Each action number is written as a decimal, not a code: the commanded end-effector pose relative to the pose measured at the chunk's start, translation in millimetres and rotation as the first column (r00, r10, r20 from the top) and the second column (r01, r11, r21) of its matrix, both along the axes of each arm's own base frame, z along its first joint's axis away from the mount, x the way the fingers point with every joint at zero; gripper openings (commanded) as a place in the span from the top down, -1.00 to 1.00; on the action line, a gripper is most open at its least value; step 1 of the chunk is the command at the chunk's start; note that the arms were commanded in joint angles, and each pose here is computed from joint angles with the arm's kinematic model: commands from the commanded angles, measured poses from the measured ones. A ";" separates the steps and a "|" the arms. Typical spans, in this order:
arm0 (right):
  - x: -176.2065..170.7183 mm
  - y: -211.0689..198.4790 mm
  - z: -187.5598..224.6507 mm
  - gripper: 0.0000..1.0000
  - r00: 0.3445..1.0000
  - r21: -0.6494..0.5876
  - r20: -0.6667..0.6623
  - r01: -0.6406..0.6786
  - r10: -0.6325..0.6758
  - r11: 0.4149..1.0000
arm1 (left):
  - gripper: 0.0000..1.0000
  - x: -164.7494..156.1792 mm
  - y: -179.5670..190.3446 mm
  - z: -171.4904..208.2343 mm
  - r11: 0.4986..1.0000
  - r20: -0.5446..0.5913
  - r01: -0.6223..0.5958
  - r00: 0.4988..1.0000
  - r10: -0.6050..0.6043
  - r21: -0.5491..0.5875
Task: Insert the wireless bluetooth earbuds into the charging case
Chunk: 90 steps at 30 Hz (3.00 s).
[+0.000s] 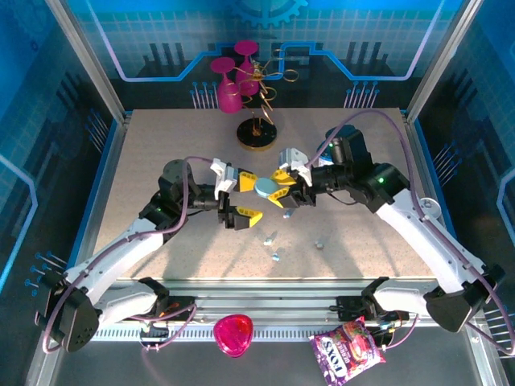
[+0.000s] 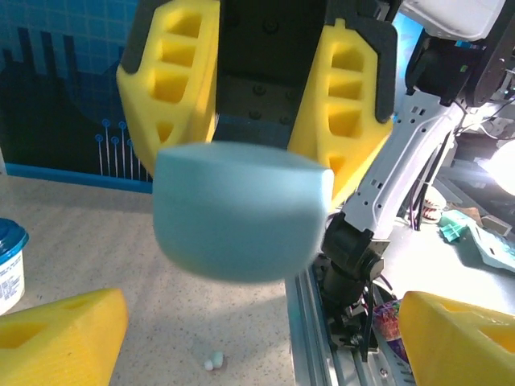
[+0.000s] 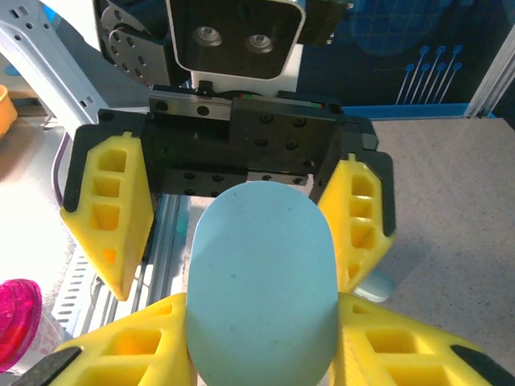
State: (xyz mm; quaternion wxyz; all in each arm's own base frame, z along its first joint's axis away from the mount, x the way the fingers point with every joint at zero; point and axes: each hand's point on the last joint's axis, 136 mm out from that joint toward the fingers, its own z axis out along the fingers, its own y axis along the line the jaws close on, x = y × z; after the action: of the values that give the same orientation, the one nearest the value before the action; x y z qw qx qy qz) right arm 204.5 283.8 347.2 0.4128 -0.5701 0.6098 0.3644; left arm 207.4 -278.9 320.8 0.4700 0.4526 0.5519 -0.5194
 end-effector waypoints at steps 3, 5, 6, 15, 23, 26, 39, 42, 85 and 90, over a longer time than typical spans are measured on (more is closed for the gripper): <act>-8.9 4.0 2.7 0.28 0.999 -0.021 -0.012 -0.050 0.049 0.999 | -0.61 -3.2 -4.0 24.6 0.997 0.029 0.044 0.999 -0.042 -0.058; -8.3 5.0 1.8 0.30 0.999 -0.022 -0.014 -0.053 0.053 0.998 | -0.51 -2.9 -4.0 23.4 0.998 0.029 0.041 0.999 -0.039 -0.057; -8.2 5.5 1.0 0.31 0.998 -0.024 -0.018 -0.055 0.054 0.998 | -0.46 -3.1 -3.9 23.2 0.998 0.033 0.040 0.999 -0.038 -0.057; -7.7 6.7 -1.0 0.32 0.997 -0.041 -0.026 -0.067 0.066 0.997 | -0.08 -2.9 -4.1 25.6 0.997 0.034 0.041 0.999 -0.039 -0.059; -8.4 5.7 -1.0 0.32 0.998 -0.051 -0.023 -0.062 0.061 0.997 | 0.17 -4.2 -4.0 25.4 0.997 0.029 0.046 0.999 -0.045 -0.054; -8.2 5.7 -2.5 0.32 0.998 -0.061 -0.020 -0.060 0.059 0.996 | 0.17 -4.4 -3.7 27.4 0.997 0.032 0.047 0.998 -0.045 -0.056; -6.1 5.7 -7.3 0.33 0.999 -0.098 -0.015 -0.050 0.049 0.994 | 0.13 -4.8 -3.1 26.1 0.998 0.031 0.044 0.999 -0.043 -0.051; -4.9 5.7 -7.6 0.33 0.999 -0.106 -0.010 -0.046 0.046 0.993 | 0.04 -4.9 -3.0 25.8 0.998 0.033 0.042 0.999 -0.040 -0.049; 25.0 -11.6 14.8 -0.27 0.994 0.014 0.050 0.099 -0.099 0.995 | 0.49 -9.5 -1.1 10.8 0.999 0.079 0.049 0.996 -0.048 -0.015; 27.4 -13.9 20.6 -0.43 0.990 0.046 0.068 0.123 -0.126 0.991 | 0.49 -8.7 -0.8 6.7 0.999 0.076 0.038 0.996 -0.037 -0.011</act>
State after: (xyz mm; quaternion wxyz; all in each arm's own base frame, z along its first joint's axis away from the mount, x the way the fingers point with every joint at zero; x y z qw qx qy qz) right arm 225.6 274.7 360.4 0.4431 -0.5500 0.6219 0.3381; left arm 210.2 -280.6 320.9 0.4751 0.4583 0.5474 -0.5144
